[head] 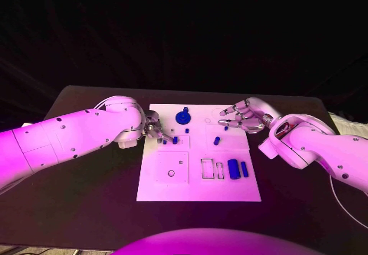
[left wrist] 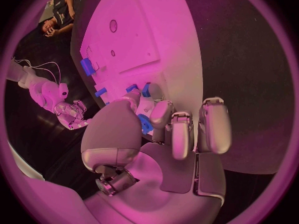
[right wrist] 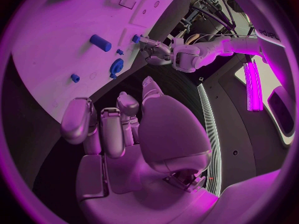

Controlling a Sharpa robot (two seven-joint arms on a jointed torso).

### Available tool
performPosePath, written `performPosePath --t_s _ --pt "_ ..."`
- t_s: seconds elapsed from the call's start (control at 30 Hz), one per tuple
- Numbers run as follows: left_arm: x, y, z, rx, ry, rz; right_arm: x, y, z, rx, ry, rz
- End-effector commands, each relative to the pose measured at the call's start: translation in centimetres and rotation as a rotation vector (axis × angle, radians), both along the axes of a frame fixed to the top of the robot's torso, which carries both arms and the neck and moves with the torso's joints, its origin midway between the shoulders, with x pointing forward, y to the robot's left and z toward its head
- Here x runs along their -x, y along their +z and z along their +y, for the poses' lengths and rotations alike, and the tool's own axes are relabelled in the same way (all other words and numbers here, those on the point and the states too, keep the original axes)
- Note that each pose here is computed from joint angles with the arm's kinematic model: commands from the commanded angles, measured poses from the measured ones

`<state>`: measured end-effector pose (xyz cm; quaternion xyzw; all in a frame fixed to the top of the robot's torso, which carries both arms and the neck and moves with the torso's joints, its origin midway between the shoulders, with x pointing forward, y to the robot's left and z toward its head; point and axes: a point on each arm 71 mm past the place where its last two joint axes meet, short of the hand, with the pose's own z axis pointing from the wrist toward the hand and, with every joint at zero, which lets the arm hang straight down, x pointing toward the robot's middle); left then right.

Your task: Assemble the parts on the task board

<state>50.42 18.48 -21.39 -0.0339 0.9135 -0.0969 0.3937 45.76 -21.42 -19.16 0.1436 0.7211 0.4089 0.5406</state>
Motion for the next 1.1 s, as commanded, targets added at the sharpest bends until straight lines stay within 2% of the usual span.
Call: performPosePath --t_s 0.03,0.2,0.37,0.5,0.63,0.77,0.8,0.87,0.97,1.1 --pt "0.02 -0.24 0.1 0.064 0.058 -0.006 0.1 -0.1 0.1 0.004 0.016 0.003" --pt "0.09 0.02 0.5 0.084 0.074 -0.018 0.0 -0.1 0.1 0.004 0.016 0.004" --pt "0.00 1.02 1.1 0.199 0.120 -0.045 0.0 -0.1 0.1 0.005 0.015 0.005" --pt "-0.08 1.72 1.3 0.267 0.129 -0.071 0.0 -0.1 0.1 0.004 0.015 0.005" --pt "-0.27 2.56 1.3 0.352 0.117 -0.139 -0.1 -0.2 0.1 0.006 0.015 0.004" --pt "-0.57 3.63 0.6 0.436 0.039 -0.265 -0.1 -0.2 0.1 0.006 0.015 0.003" --pt "-0.63 3.95 0.2 0.460 0.001 -0.310 -0.1 -0.2 0.1 0.006 0.014 0.003" --pt "-0.59 4.25 -0.5 0.497 -0.066 -0.366 -0.1 -0.2 0.1 0.006 0.014 0.002" --pt "-0.31 4.37 -1.9 0.540 -0.173 -0.440 -0.1 -0.3 0.1 0.005 0.013 0.002" --pt "0.11 4.03 -3.6 0.529 -0.291 -0.511 -0.2 -0.3 0.2 0.005 0.014 0.002"
